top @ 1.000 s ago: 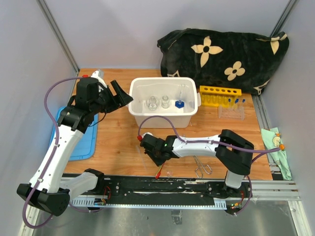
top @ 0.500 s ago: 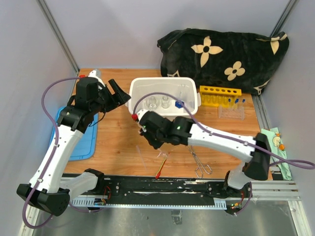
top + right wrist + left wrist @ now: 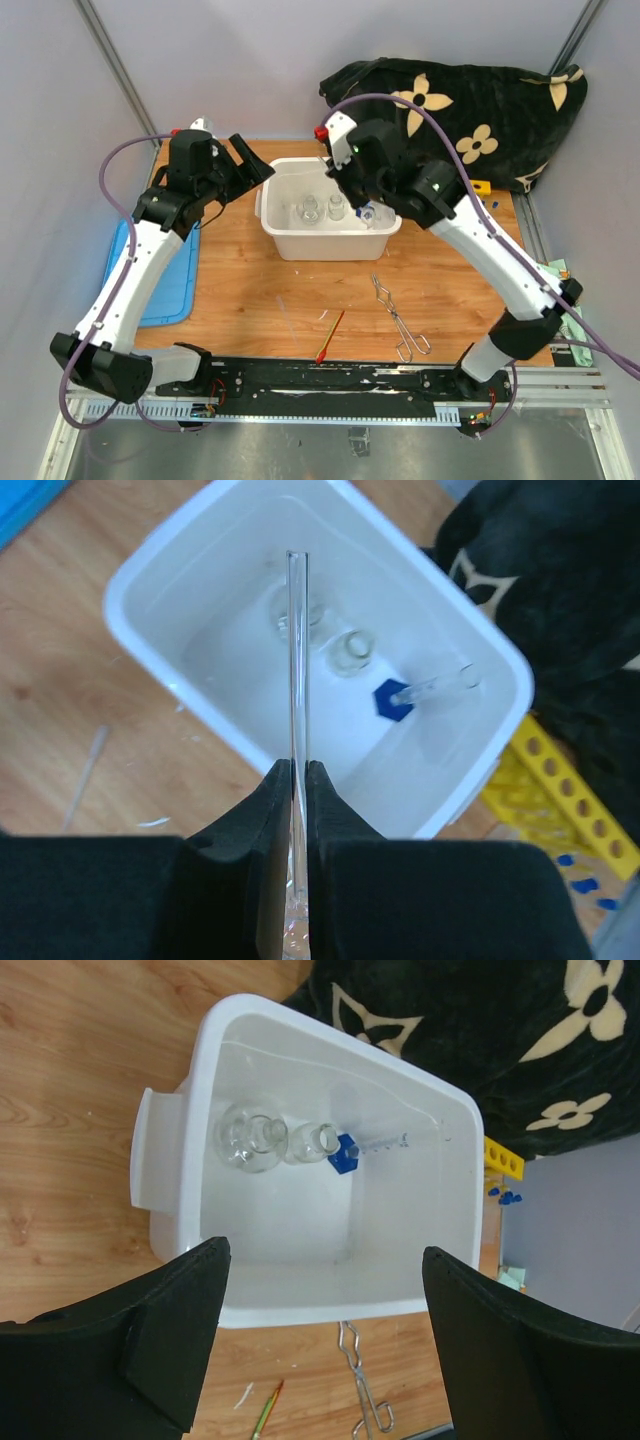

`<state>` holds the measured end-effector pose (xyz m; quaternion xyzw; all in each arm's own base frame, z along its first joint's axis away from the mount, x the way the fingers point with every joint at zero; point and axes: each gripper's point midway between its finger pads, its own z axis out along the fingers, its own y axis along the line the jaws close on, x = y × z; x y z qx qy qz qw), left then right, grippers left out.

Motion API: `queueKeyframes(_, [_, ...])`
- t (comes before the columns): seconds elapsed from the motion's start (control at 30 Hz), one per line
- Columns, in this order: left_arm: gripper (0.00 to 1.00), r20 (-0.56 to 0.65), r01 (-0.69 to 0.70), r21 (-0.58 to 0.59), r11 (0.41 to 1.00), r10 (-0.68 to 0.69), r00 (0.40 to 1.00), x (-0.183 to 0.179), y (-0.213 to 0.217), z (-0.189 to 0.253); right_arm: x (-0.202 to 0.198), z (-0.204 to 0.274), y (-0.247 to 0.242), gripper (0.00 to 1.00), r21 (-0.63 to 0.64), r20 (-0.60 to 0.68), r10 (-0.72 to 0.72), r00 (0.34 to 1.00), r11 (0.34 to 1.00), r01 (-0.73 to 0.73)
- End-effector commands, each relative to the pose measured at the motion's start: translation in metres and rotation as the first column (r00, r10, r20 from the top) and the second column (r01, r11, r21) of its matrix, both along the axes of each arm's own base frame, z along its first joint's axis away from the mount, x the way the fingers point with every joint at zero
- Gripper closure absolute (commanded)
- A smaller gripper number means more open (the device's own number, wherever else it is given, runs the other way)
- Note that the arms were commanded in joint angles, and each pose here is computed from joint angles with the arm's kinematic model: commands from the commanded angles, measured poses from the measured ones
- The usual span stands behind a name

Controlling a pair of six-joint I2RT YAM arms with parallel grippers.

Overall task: Organize the chemistry lab equipment
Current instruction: Place the chemistry item in the storage box.

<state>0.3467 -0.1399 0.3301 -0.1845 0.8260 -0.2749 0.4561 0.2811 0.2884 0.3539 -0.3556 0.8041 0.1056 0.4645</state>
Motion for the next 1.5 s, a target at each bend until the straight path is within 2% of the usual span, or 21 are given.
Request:
queueKeyframes(0.0, [0.18,0.034,-0.008,-0.016,1.0,0.009,0.999,0.015,0.0,0.011,0.051,-0.015,0.002,1.0,-0.188,0.058,0.126,0.99,0.976,-0.113])
queueKeyframes(0.1, [0.18,0.043,-0.027,-0.006,1.0,0.028,0.999,0.021,0.008,0.013,0.077,-0.031,0.013,1.0,-0.234,0.06,0.204,0.977,0.954,-0.185])
queueKeyframes(0.2, [0.18,0.037,-0.054,0.003,0.999,0.054,0.998,0.026,0.021,0.012,0.093,-0.053,0.024,0.99,-0.208,0.045,0.285,0.958,0.94,-0.27])
queueKeyframes(0.33, [0.18,0.023,-0.082,0.016,0.997,0.081,0.996,0.029,0.036,0.008,0.101,-0.096,0.033,0.99,-0.317,0.078,0.454,0.887,0.855,-0.41])
queueKeyframes(0.4, [0.18,0.011,-0.095,0.029,0.995,0.095,0.995,0.032,0.043,0.004,0.106,-0.11,0.032,1.0,-0.299,0.056,0.49,0.87,0.84,-0.454])
queueKeyframes(0.6, [0.18,-0.015,-0.121,0.048,0.992,0.122,0.992,0.039,0.055,-0.006,0.109,-0.142,0.029,0.99,-0.195,-0.027,0.528,0.849,0.83,-0.522])
queueKeyframes(0.9, [0.18,-0.06,-0.104,0.044,0.994,0.107,0.992,0.05,0.052,-0.023,0.089,-0.181,0.042,0.99,-0.098,-0.152,0.591,0.792,0.789,-0.607])
queueKeyframes(1.47, [0.18,-0.055,-0.098,0.024,0.995,0.099,0.994,0.045,0.052,-0.023,0.087,-0.256,0.029,0.99,-0.16,-0.316,0.514,0.798,0.8,-0.579])
